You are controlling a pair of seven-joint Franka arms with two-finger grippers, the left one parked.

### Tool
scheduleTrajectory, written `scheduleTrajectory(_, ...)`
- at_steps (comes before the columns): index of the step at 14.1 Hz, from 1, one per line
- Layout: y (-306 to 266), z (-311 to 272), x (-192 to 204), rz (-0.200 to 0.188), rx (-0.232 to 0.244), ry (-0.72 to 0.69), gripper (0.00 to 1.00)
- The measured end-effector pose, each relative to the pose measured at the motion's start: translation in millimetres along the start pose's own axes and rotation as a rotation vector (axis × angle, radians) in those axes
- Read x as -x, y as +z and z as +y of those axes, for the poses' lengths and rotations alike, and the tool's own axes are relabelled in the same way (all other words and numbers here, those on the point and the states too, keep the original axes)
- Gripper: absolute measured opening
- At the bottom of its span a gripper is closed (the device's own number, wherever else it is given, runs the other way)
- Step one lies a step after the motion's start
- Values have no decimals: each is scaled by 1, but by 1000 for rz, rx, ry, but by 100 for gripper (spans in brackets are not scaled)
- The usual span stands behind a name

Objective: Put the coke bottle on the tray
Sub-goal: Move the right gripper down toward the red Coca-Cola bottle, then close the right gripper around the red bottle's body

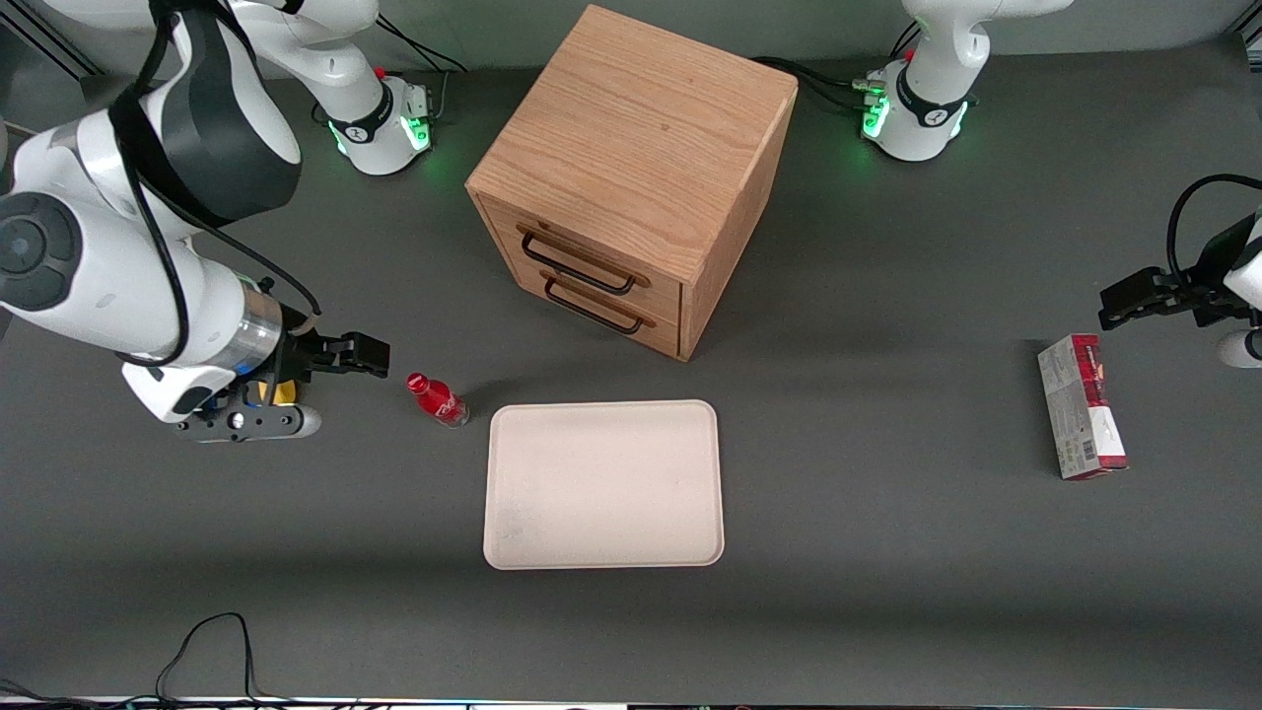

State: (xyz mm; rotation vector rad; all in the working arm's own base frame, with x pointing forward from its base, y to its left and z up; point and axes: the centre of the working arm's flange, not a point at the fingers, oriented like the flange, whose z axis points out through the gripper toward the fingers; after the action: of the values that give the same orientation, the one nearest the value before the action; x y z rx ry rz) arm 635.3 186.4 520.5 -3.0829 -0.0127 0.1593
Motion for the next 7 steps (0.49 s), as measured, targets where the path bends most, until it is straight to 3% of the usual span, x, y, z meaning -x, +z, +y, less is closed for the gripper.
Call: scheduleTrajectory(7,150,3,5,50,-9,5,100)
